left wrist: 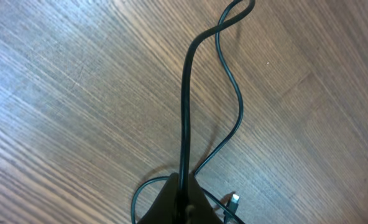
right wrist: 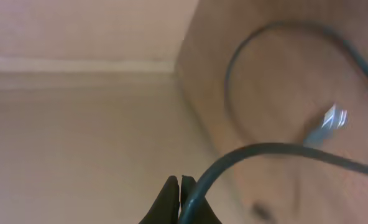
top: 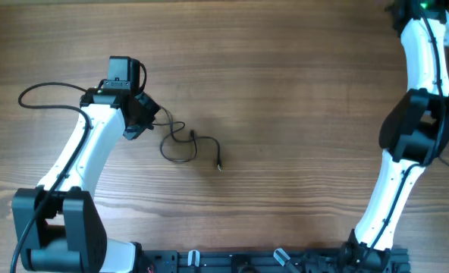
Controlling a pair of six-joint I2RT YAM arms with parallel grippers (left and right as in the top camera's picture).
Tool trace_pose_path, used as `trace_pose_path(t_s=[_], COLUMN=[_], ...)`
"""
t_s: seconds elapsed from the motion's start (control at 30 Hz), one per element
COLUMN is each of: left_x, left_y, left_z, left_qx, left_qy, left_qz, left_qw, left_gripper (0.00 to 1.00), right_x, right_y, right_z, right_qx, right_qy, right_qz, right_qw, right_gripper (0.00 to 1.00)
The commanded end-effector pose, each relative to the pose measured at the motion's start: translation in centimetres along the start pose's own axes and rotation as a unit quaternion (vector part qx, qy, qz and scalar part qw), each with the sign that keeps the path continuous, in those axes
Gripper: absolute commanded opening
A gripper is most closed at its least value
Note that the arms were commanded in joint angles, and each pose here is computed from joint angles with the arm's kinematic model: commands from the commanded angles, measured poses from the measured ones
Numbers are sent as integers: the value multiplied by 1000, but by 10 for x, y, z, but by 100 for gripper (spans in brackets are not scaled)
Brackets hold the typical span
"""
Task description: Untangle cables
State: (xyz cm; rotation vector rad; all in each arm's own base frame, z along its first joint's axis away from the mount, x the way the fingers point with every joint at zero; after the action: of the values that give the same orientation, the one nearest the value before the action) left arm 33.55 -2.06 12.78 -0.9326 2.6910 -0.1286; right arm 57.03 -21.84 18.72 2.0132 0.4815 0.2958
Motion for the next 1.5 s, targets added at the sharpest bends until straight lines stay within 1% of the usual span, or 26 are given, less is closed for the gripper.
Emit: trace_pose_path(t_s=[0.0,0.03,0.1,0.2,0.23,0.27,0.37,0.43,0.5,0.57,0.63,0.73,0.8,0.83,0.87,0.9,0.93,0.97,1.0,1.03,1.07,1.1,1.17,1.23,1.37,1.47], left_x=[-1,-1,0,0,0,0,0,0,0,2,3,3,2,3,5,13,22,41,52,55,54,49,44,18,-55,-73], left_y=[0,0,0,0,0,0,-1,-1,-1,0,2,2,0,-4,-20,-60,-89,-119,-130,-131,-126,-112,-88,-62,16,73], left_z=[-1,-1,-1,-1,-1,-1,-1,-1,-1,-1,-1,-1,-1,-2,-3,-14,-31,-57,-64,-56,-45,-30,-18,-21,-47,-47], left_qx=[-4,-4,-1,-1,-1,-1,0,1,1,-2,-6,-5,0,14,69,211,322,445,472,439,387,307,221,191,174,150], left_qy=[-7,-7,-5,-5,-5,-5,-3,-2,-3,1,5,4,4,8,27,58,68,67,59,44,31,25,39,26,-39,-31], left_qz=[-5,-5,-5,-7,-7,-7,-7,-7,-7,-6,-6,-6,-6,-6,9,97,185,294,340,354,351,324,246,170,-49,-137], left_qw=[1000,1000,1000,1000,1000,1000,1000,1000,1000,1000,1000,1000,1000,1000,997,971,926,843,811,824,852,895,943,966,983,979], left_gripper=[4,4,4,4,4,4,4,4,4,4,4,4,4,4,4,4,4,10,24,43,100,100,100,100,100,100], right_x=[-30,-33,-30,-2,11,19,24,28,25,20,20,14,11,11,12,12,11,12,16,19,23,28,37,57,77,75], right_y=[-1,13,38,25,6,-23,-74,-97,-119,-120,-106,-57,-40,-39,-43,-50,-55,-62,-72,-80,-91,-101,-115,-135,-182,-253], right_z=[38,44,47,46,44,37,9,-26,-54,-68,-89,-120,-145,-161,-181,-196,-204,-214,-229,-241,-258,-270,-287,-319,-388,-440], right_qx=[-7,-32,-78,-66,-45,-6,92,144,207,229,224,127,98,84,73,71,68,59,50,44,39,43,38,6,-22,-38], right_qy=[-51,-49,-43,71,145,228,337,417,450,453,485,500,536,576,633,667,676,684,695,703,711,702,689,671,673,684], right_qz=[-76,-89,-196,-342,-419,-480,-506,-514,-508,-512,-497,-560,-561,-555,-539,-533,-544,-560,-577,-588,-599,-619,-647,-683,-705,-715], right_qw=[996,994,977,935,895,847,789,736,705,693,684,648,623,595,551,516,492,463,427,399,367,350,325,288,224,138], right_gripper=[9,15,15,67,100,100,100,100,99,100,100,100,100,100,100,100,100,100,100,100,100,100,100,100,100,99])
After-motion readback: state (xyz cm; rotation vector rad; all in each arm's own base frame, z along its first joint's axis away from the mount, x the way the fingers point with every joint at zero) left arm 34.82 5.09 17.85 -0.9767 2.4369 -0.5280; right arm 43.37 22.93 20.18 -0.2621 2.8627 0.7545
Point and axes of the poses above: each gripper's point midway between its finger pads, its own z axis out along the fingers, its own y axis along the line the jaws close on, x = y × z, the point moved 5 cm from there along -z, back along the fingers, and after that the axes turned 8 degrees about z, right-handed, at the moved point
